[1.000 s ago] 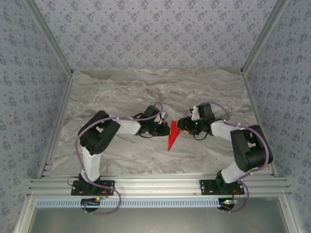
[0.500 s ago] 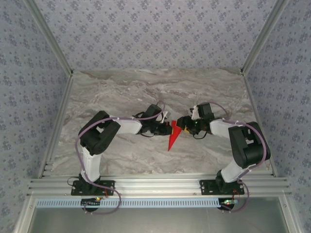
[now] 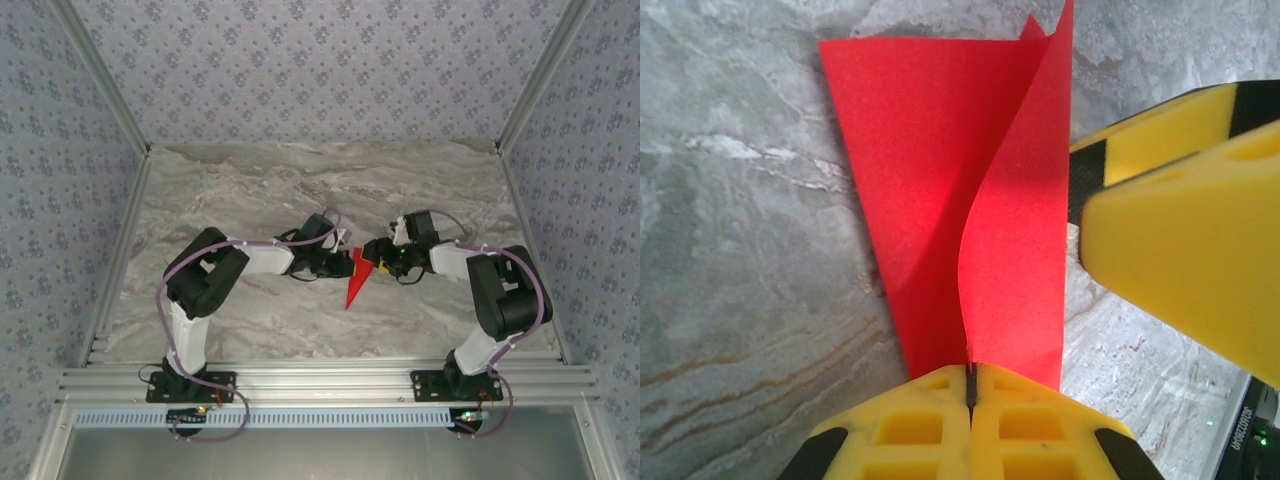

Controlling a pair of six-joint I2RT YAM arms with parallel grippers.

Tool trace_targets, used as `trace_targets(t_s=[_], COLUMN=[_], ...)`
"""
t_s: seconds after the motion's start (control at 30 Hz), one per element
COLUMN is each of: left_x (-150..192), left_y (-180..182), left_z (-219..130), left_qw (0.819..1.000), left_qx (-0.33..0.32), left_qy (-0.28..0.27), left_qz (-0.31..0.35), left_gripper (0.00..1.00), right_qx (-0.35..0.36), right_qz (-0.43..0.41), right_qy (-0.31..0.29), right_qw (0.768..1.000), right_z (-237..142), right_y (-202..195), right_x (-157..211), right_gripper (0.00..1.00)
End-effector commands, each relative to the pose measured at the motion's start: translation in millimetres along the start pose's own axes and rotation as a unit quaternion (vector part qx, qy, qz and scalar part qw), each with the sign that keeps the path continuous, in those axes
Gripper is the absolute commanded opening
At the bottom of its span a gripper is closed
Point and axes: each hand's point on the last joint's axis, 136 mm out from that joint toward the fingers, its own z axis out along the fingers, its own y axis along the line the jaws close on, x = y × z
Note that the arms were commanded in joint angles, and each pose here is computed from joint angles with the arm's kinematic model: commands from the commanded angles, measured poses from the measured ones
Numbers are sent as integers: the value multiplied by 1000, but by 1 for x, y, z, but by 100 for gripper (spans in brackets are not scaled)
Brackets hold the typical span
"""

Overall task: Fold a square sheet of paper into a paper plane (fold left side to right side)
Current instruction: Fold the wing for the fifth time at the center of the table.

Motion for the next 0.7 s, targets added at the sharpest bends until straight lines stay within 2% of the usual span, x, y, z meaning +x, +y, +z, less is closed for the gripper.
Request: trace_targets(t_s=[0.0,0.07,0.13,0.3,0.53,0.67], left_x=[-1,-1,-1,0,1,1], left_y=[3,4,5,6,8,9], left_z=[5,6,6,7,8,7], left_qw=[1000,1000,1000,1000,1000,1000], left_qx=[-12,-13,-14,-17,-19,-21], left_qy=[2,3,3,3,6,5], left_qz=[8,7,7,6,5,5], left_gripper=[3,3,3,3,3,3], right_qx=[15,9,3,-5,-4,13], right_qz=[-15,-19,-22,-29,-46,-45], right_qy=[-10,-14,-12,-5,-2,4], right_qw=[1000,1000,1000,1000,999,999], right_z=[-9,-12,-13,-7,4,9], right_y=[0,4,9,16,29,23], right_x=[-3,-4,-3,-4,-12,-12], right_gripper=[57,53,44,30,28,28])
